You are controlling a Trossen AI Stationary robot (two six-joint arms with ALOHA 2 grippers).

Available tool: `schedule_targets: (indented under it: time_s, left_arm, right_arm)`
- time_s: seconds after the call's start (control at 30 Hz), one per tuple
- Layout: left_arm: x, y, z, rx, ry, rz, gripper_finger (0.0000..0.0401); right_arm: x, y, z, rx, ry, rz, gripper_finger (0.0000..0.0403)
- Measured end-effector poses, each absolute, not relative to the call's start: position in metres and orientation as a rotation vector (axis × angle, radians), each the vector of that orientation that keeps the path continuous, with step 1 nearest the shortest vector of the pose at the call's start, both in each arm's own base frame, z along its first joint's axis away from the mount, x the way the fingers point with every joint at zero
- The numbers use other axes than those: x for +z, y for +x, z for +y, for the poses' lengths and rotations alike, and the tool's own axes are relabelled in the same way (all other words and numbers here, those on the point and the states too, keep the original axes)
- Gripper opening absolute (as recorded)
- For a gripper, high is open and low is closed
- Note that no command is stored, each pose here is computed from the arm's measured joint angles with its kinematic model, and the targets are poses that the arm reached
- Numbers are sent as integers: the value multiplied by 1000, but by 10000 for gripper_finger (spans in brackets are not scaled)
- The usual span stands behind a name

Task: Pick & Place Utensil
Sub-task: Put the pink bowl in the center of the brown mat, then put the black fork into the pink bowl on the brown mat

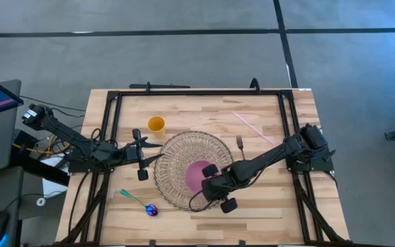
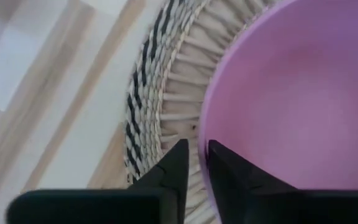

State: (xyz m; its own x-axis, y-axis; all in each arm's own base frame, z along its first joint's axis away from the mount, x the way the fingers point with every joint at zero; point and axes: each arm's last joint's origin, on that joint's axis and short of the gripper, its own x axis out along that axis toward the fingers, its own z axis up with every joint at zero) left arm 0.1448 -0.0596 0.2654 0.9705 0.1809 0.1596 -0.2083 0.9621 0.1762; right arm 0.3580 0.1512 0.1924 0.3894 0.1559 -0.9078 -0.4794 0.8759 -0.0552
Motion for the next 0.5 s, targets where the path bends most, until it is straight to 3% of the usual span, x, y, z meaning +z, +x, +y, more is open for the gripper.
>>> schedule_targets:
  time_s: [0.33,0.5]
  left_arm:
    - [265,145,-60,198,193,-143,145]
    - [265,145,-60,198,193,-143,145]
  right_arm:
    - [214,360,152,399,-328,1118,93]
    - [224,365,147,275,-293,1108,93]
